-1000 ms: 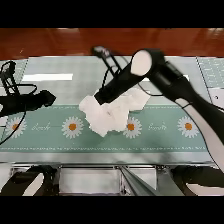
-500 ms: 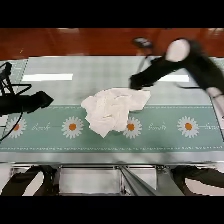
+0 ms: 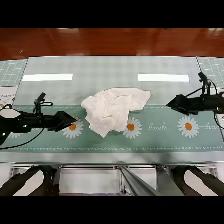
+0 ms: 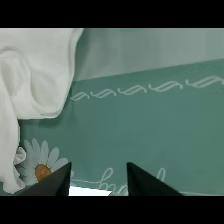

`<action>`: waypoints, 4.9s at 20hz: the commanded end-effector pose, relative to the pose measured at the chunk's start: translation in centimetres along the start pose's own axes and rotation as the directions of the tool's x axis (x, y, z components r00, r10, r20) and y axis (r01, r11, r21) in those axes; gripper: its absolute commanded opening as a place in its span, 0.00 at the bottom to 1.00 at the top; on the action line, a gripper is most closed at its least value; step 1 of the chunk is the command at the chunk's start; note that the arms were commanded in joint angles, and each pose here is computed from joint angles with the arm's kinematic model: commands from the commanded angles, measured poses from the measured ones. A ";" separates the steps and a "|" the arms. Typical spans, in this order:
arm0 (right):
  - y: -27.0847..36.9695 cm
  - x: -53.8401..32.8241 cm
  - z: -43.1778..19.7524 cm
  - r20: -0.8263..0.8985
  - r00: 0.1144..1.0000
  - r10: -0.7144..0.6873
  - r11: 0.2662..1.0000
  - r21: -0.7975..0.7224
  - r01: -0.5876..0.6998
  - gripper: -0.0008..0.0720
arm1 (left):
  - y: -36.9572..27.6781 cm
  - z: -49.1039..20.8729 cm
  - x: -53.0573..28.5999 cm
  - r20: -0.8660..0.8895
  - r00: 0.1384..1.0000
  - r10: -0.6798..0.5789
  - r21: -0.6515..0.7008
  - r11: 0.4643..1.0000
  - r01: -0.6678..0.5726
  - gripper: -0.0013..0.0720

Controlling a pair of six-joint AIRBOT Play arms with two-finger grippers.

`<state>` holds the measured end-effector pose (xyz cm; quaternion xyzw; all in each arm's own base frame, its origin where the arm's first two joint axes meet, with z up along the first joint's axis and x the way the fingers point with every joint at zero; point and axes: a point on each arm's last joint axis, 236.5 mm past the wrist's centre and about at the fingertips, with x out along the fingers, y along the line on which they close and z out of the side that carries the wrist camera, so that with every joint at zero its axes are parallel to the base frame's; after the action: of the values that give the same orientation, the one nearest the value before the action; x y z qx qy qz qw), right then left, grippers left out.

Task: Fold the shirts.

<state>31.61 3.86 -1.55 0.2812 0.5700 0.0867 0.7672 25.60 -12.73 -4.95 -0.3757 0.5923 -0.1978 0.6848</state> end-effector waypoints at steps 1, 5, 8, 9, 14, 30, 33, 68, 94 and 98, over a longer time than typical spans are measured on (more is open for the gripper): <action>-0.9 0.6 -1.1 0.014 0.999 0.046 0.998 0.049 -0.047 0.57 | -2.1 2.6 2.2 0.048 0.981 -0.187 0.049 0.982 0.185 0.71; -0.8 0.6 -1.1 0.016 0.999 0.048 0.998 0.048 -0.048 0.57 | -2.4 5.0 4.8 0.021 0.984 -0.176 0.125 0.977 0.172 0.71; -0.9 0.8 -1.1 0.012 0.999 0.049 0.997 0.054 -0.050 0.57 | -4.3 6.1 6.5 -0.025 0.983 -0.181 0.210 0.961 0.182 0.71; -1.0 0.9 -1.0 0.009 0.999 0.051 0.997 0.060 -0.051 0.57 | -4.9 6.4 6.9 -0.036 0.982 -0.185 0.228 0.955 0.188 0.71; -0.9 3.2 -0.7 -0.018 0.993 0.120 0.983 0.139 -0.117 0.57 | -8.1 3.6 8.0 -0.228 0.940 -0.253 0.295 0.902 0.314 0.22; 4.4 14.7 0.6 -0.309 0.937 0.163 0.983 0.126 -0.130 0.57 | -8.1 3.2 6.7 -0.266 0.921 -0.285 0.243 0.905 0.350 0.04; 5.7 15.9 1.5 -0.337 0.928 0.161 0.986 0.101 -0.134 0.57 | -8.1 3.2 6.7 -0.265 0.921 -0.286 0.243 0.905 0.350 0.04; 17.6 -46.3 -1.6 0.919 0.393 -0.037 0.836 -0.188 0.516 0.04 | -33.8 -3.4 -36.5 0.777 0.572 -0.263 0.611 0.534 -0.585 0.04; 0.9 -7.9 16.9 0.290 0.942 0.171 0.979 0.060 -0.196 0.58 | 1.4 17.1 -8.2 0.288 0.940 0.183 0.141 0.963 -0.230 0.71; -7.1 -9.6 10.9 0.214 0.976 -0.028 0.991 0.134 -0.001 0.57 | 1.0 15.7 -11.3 0.249 0.968 -0.001 0.063 0.998 -0.015 0.71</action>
<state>42.06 -7.34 7.13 0.3534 0.4456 0.0497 0.8210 39.88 0.14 0.35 -0.3162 0.4934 -0.1188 0.8015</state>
